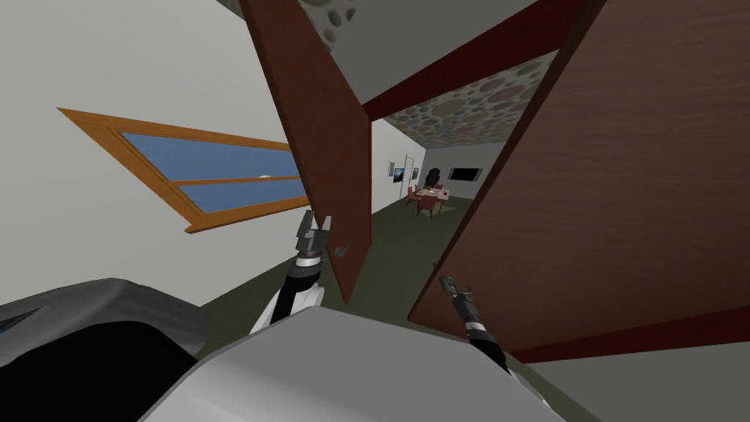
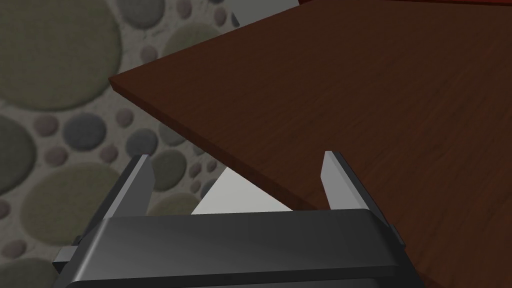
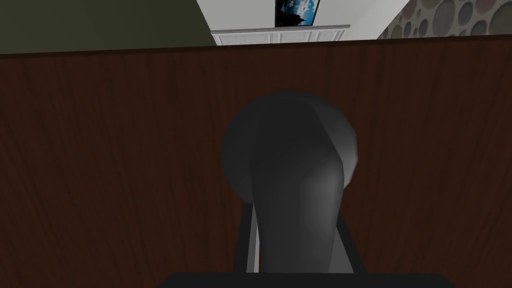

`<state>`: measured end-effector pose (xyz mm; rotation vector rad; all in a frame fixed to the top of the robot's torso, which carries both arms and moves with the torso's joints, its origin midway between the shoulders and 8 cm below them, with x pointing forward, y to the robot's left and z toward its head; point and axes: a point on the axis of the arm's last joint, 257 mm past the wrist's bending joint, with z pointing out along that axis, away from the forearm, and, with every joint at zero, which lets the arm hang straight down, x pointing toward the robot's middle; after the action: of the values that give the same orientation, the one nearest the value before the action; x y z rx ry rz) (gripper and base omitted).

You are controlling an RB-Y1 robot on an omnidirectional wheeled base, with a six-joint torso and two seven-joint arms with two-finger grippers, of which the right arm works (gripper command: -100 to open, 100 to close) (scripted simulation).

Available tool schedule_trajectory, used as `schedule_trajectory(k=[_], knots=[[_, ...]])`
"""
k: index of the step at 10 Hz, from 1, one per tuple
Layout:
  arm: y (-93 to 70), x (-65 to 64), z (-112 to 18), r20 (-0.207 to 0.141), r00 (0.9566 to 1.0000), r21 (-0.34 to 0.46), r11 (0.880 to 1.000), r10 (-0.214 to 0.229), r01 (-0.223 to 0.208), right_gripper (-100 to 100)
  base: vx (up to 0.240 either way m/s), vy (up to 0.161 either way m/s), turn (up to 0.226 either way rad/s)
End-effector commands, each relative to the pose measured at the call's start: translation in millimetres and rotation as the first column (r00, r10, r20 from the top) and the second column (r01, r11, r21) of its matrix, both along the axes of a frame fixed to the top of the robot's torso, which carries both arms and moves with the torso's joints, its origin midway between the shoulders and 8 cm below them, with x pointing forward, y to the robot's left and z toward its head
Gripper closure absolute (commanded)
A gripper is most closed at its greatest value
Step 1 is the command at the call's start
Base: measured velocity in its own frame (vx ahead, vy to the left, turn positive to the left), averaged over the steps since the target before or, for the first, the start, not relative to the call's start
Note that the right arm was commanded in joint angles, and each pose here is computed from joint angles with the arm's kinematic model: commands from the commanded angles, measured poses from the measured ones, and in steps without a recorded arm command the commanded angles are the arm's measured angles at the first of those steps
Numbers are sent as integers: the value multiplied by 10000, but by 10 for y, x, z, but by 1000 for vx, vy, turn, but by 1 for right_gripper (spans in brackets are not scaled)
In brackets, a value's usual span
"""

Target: Pull the door open

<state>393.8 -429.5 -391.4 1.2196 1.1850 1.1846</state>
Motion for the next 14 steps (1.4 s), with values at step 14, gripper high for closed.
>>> schedule_trajectory(k=[14], knots=[[-114,-615,-23,-42,9966,24,9966,825,-825,100,-146,-46,110]])
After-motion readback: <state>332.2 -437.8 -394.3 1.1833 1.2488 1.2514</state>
